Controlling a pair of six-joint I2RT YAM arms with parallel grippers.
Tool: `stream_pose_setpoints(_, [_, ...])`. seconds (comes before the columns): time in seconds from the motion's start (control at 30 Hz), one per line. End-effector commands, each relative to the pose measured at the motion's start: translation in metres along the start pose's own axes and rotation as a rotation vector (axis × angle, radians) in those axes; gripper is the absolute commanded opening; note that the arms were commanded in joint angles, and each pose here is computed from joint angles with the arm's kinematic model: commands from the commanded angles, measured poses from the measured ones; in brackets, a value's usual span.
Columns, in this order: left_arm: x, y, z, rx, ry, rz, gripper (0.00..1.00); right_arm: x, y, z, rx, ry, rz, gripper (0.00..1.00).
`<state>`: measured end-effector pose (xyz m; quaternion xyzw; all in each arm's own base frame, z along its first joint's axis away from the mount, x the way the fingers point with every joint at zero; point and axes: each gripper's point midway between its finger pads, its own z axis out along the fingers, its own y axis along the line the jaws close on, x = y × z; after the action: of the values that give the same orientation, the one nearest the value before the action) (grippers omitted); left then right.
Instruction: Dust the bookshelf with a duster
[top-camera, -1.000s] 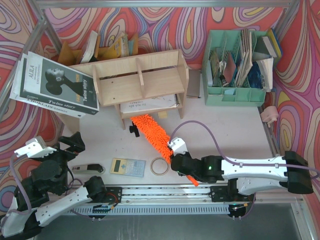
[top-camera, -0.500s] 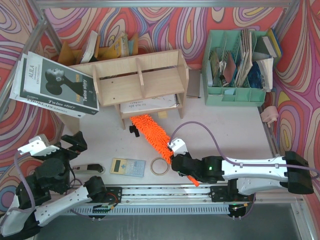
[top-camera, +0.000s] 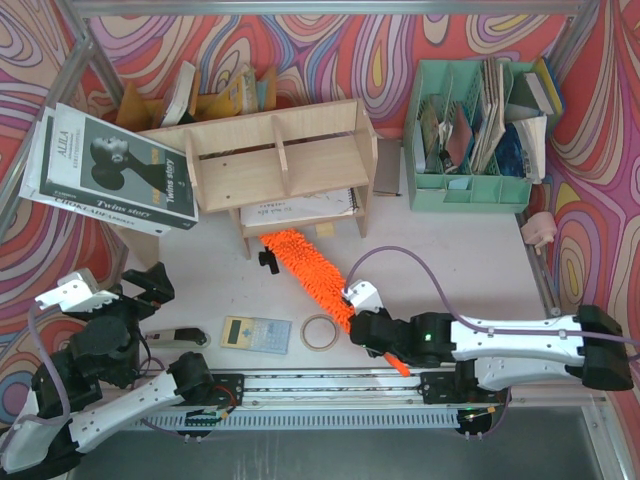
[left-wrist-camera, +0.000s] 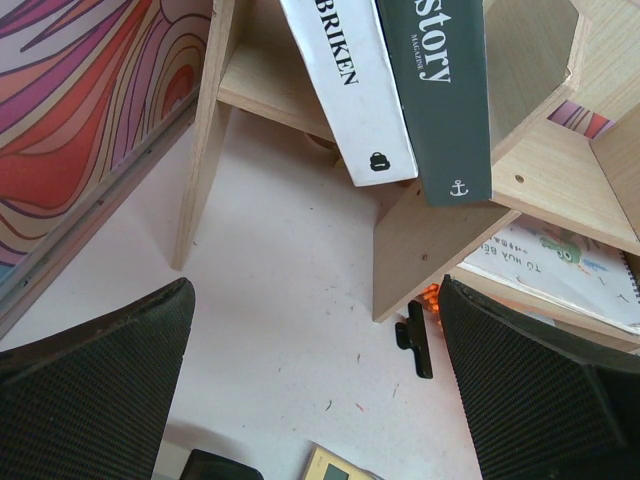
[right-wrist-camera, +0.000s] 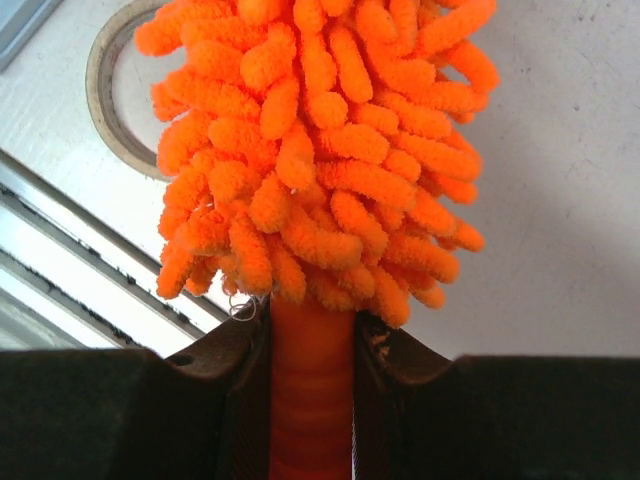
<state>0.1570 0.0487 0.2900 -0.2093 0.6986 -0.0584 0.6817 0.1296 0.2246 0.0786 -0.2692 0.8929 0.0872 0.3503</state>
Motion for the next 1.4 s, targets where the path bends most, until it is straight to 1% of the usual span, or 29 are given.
stream_pose_setpoints(0.0, [-0.001,0.003,0.000,-0.004,-0.004,0.007,0.99,-0.019,-0.003,-0.030,-0.042,-0.048,0.005,0.00])
stream_pose_setpoints(0.1, [-0.001,0.004,-0.001,-0.003,-0.006,-0.005,0.99,-0.027,0.002,-0.046,-0.115,-0.074,0.006,0.00])
stream_pose_setpoints(0.23, [-0.001,0.005,-0.001,-0.002,-0.007,-0.010,0.98,-0.037,0.014,-0.067,-0.211,-0.070,-0.016,0.00])
stream_pose_setpoints(0.3, [-0.002,0.005,-0.001,-0.003,-0.008,-0.010,0.98,-0.037,0.016,-0.073,-0.223,-0.042,-0.036,0.00])
stream_pose_setpoints(0.43, [-0.002,0.005,0.000,-0.005,-0.008,-0.006,0.99,-0.028,0.020,-0.079,-0.240,0.060,-0.098,0.00])
stream_pose_setpoints(0.67, [-0.002,0.007,-0.001,-0.007,-0.010,-0.008,0.98,-0.035,0.033,-0.099,-0.325,0.071,-0.154,0.00])
stream_pose_setpoints(0.73, [-0.002,0.007,-0.001,-0.007,-0.012,-0.011,0.99,-0.039,0.034,-0.107,-0.350,0.055,-0.165,0.00])
stream_pose_setpoints(0.93, [-0.002,0.006,0.000,-0.009,-0.011,-0.005,0.99,-0.064,0.018,-0.126,-0.310,-0.045,-0.154,0.00])
stream_pose_setpoints(1.1, [-0.002,0.006,0.000,-0.011,-0.011,-0.003,0.99,-0.074,0.012,-0.135,-0.303,-0.092,-0.150,0.00])
stream_pose_setpoints(1.27, [-0.003,0.007,0.000,-0.014,-0.014,-0.005,0.99,-0.074,0.008,-0.143,-0.305,-0.077,-0.167,0.00])
stream_pose_setpoints(1.37, [-0.002,0.006,0.000,-0.016,-0.014,0.001,0.98,-0.069,0.016,-0.144,-0.351,-0.049,-0.201,0.00])
